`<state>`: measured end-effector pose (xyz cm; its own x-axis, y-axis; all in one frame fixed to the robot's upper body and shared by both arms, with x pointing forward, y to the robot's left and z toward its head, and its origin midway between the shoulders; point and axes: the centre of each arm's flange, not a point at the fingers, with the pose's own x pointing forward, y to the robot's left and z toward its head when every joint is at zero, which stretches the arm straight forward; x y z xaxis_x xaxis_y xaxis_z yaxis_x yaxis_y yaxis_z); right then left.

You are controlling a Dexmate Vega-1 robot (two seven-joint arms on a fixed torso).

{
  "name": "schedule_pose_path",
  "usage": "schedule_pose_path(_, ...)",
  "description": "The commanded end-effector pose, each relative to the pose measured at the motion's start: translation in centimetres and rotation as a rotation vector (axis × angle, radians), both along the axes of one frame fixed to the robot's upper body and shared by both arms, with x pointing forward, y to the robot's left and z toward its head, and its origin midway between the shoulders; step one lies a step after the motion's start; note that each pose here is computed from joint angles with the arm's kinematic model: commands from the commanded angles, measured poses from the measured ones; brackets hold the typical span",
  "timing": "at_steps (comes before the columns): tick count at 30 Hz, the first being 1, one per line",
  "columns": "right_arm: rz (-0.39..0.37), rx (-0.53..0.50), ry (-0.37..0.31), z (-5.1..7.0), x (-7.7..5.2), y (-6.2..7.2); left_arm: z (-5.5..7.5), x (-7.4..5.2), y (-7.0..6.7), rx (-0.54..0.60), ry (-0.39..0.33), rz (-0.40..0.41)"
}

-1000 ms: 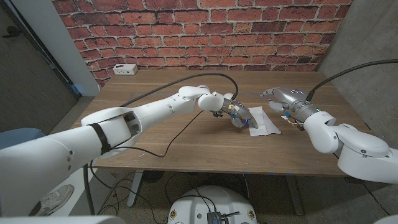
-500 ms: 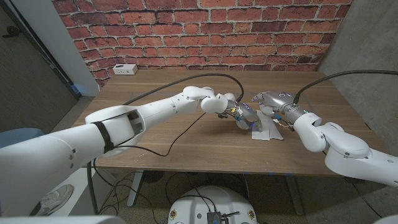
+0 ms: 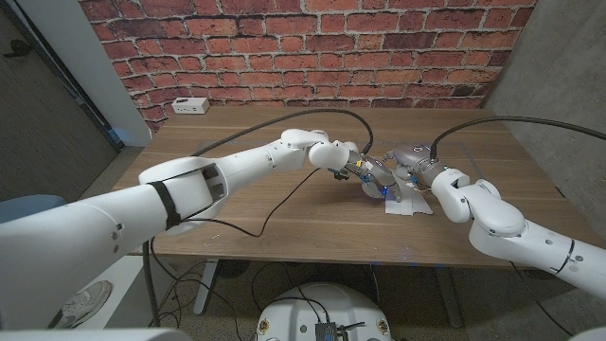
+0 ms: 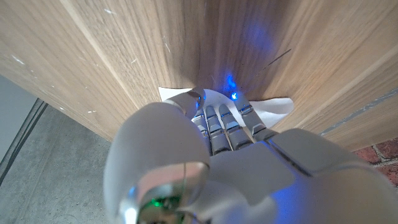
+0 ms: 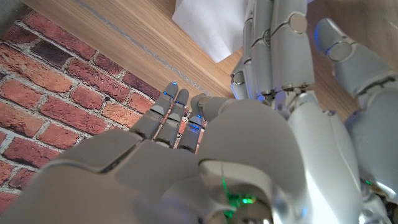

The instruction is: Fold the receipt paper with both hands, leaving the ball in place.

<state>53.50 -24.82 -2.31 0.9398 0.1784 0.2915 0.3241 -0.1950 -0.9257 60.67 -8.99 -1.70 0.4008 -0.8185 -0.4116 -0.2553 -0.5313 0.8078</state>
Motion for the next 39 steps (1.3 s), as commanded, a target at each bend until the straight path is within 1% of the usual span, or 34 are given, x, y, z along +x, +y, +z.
schedule_pose_path(1, -0.089, -0.058, 0.016, -0.2, 1.8, -0.6, -0.5, 0.2, -0.3, 0.017, 0.042, 0.019)
schedule_pose_path(13, -0.138, -0.053, 0.116, -1.3, 2.6, -1.4, -0.5, 0.2, -0.6, 0.019, 0.043, 0.022)
schedule_pose_path(17, -0.137, -0.047, 0.123, -1.6, 2.7, -1.6, -0.7, 0.3, -0.7, 0.023, 0.047, 0.026)
schedule_pose_path(19, -0.108, -0.035, 0.086, -1.7, 2.6, -1.9, -0.8, 0.3, -0.7, 0.025, 0.053, 0.026)
schedule_pose_path(20, -0.081, -0.018, 0.027, -1.6, 2.2, -2.2, -0.9, 0.3, -0.7, 0.027, 0.052, 0.026)
schedule_pose_path(21, -0.065, -0.007, 0.000, -1.5, 2.1, -2.3, -0.9, 0.3, -0.6, 0.029, 0.054, 0.027)
schedule_pose_path(22, -0.062, -0.006, -0.002, -1.5, 2.1, -2.3, -0.9, 0.3, -0.6, 0.029, 0.054, 0.028)
schedule_pose_path(23, -0.046, 0.023, -0.035, -1.3, 1.8, -2.7, -0.9, 0.3, -0.6, 0.030, 0.053, 0.031)
schedule_pose_path(25, -0.017, 0.064, -0.081, -0.9, 1.4, -3.1, -0.9, 0.2, -0.5, 0.024, 0.051, 0.029)
schedule_pose_path(28, 0.027, 0.175, -0.141, -0.4, 0.8, -4.1, -0.8, 0.3, -0.5, 0.026, 0.053, 0.031)
schedule_pose_path(30, 0.032, 0.195, -0.187, 0.0, 0.4, -4.5, -0.8, 0.3, -0.5, 0.028, 0.052, 0.030)
schedule_pose_path(31, 0.024, 0.187, -0.206, 0.1, 0.3, -4.6, -0.8, 0.3, -0.5, 0.026, 0.053, 0.029)
schedule_pose_path(35, -0.018, 0.160, -0.207, 0.4, 0.3, -4.7, -0.8, 0.5, -0.3, 0.025, 0.058, 0.034)
schedule_pose_path(39, -0.040, 0.121, -0.169, 0.0, 0.9, -4.6, -0.7, 0.6, -0.2, 0.027, 0.061, 0.031)
